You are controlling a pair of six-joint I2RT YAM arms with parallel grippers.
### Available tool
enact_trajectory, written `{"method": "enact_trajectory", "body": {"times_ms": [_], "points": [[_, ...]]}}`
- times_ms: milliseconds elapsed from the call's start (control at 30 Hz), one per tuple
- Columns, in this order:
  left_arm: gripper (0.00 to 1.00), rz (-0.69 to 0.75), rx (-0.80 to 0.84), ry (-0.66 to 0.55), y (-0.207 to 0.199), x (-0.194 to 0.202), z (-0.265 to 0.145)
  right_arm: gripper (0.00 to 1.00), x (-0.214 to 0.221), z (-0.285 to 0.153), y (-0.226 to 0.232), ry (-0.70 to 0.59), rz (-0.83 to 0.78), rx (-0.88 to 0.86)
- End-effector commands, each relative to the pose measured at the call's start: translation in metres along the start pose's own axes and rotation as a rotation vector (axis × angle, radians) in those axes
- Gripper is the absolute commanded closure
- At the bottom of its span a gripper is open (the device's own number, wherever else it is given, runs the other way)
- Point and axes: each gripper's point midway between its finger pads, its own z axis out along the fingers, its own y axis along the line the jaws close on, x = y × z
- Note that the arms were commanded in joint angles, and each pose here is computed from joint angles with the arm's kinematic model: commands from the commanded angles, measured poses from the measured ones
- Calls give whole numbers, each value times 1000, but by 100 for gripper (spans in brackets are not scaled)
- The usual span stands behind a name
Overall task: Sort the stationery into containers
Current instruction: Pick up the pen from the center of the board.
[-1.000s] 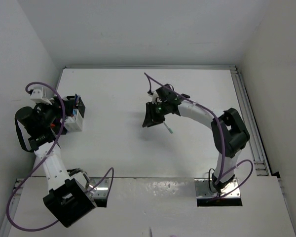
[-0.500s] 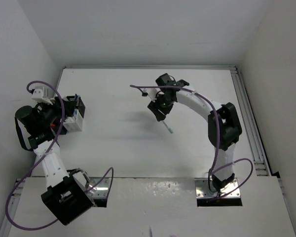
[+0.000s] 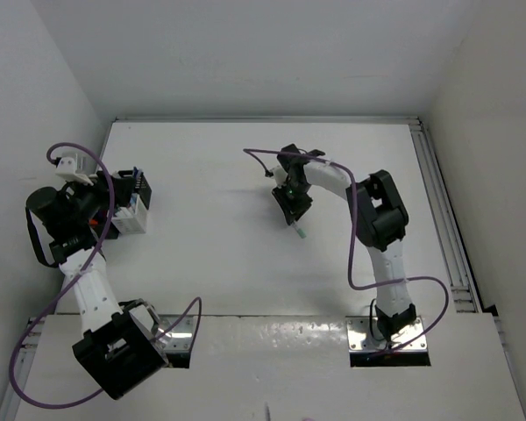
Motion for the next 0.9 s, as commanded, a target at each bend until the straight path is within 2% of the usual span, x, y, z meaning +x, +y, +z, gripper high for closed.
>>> {"method": "enact_trajectory", "body": {"times_ms": [0, 133, 267, 333, 433, 500, 633, 667, 700, 767, 867], "points": [[28, 62, 21, -38, -5, -20, 0, 67, -12, 3, -2, -10, 20, 36], [28, 58, 9, -32, -3, -16, 0, 64, -8, 13, -6, 9, 24, 74], [28, 51, 7, -24, -1, -13, 0, 65, -5, 20, -13, 26, 9, 99], [28, 48, 6, -22, 0, -12, 1, 69, -3, 26, -15, 39, -3, 107], [28, 49, 5, -23, 0, -12, 1, 83, 3, 36, -19, 70, -39, 141], [28, 57, 2, -25, 0, -13, 2, 94, 9, 42, -28, 100, -63, 226], [28, 88, -19, -19, 2, -16, 3, 93, 22, 52, -23, 138, -101, 252], [28, 105, -6, -19, 0, -17, 4, 94, 25, 54, -19, 149, -103, 233], [28, 116, 5, -22, -3, -18, 4, 99, 25, 55, -15, 146, -105, 217], [28, 159, 80, -21, -18, -20, 7, 100, 26, 55, -4, 149, -95, 146], [28, 352, 220, -12, -46, -25, 12, 100, 12, 28, 20, 93, -59, 43]]}}
